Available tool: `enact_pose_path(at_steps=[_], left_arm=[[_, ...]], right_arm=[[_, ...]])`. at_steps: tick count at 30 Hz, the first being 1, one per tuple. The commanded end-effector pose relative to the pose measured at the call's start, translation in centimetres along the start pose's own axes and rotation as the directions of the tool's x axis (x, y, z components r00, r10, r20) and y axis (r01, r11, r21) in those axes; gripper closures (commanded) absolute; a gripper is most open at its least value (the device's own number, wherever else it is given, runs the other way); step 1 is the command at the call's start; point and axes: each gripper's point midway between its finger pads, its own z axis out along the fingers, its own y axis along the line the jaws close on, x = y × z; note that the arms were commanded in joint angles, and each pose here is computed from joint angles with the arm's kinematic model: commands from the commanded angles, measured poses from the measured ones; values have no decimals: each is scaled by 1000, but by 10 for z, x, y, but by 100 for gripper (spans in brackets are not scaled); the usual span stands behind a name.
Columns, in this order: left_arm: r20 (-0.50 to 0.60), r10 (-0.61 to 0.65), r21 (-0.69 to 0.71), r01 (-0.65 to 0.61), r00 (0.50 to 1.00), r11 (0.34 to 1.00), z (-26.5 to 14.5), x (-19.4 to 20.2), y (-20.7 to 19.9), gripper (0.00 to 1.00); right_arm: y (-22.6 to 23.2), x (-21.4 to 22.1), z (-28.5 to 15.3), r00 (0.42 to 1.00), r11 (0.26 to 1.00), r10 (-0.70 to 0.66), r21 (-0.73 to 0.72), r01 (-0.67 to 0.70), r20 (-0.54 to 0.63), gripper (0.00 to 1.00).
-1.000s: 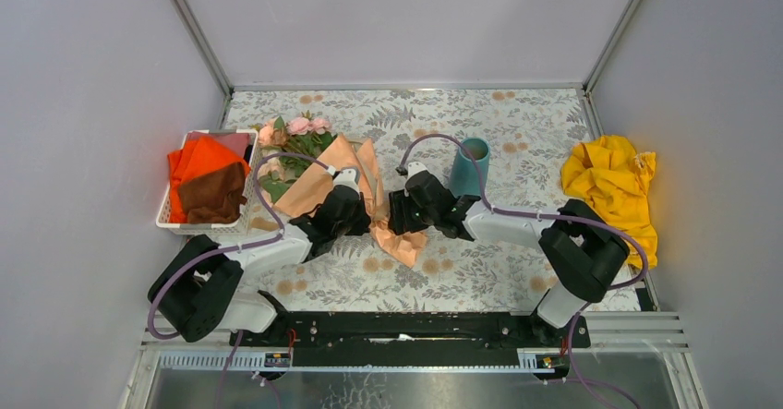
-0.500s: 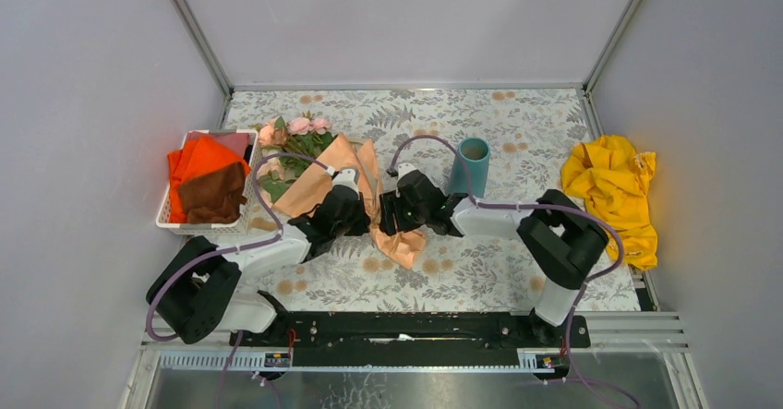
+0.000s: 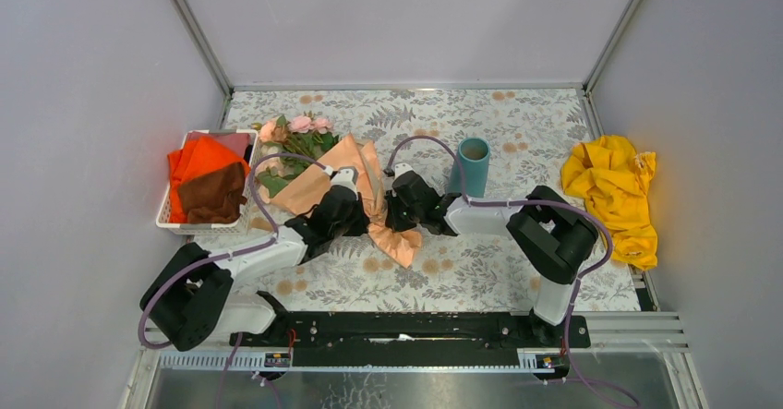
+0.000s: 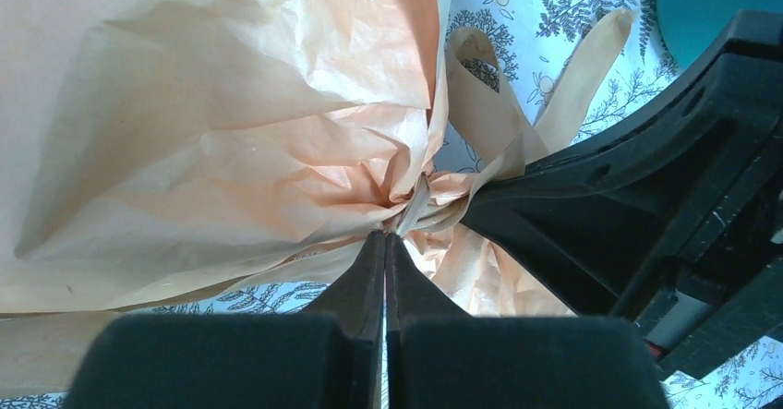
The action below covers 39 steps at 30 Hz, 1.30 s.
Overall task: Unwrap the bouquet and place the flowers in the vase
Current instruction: Untie the ribbon from the wrapping paper.
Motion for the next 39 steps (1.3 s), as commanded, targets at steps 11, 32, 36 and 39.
enact_pose_path(at_steps=[11,32,36,39], left_arm=[[111,4,-48,1,994,999,-41,-43,0,100],[-55,45,197,-34,997,980,8,-7,-49,86],[-45,28,142,-21,999,990,12,-8,-40,80],[-15,25,58,-24,1000,998,16,-11,-24,74]], right_arm=[[-44,-17,-7,996,976,47,210,-62,75,100],[-30,-11,-2,997,990,58,123,-63,45,100],[-30,-9,-1,998,991,56,121,-60,39,99],[-28,-9,-1,998,992,58,110,-62,40,97]])
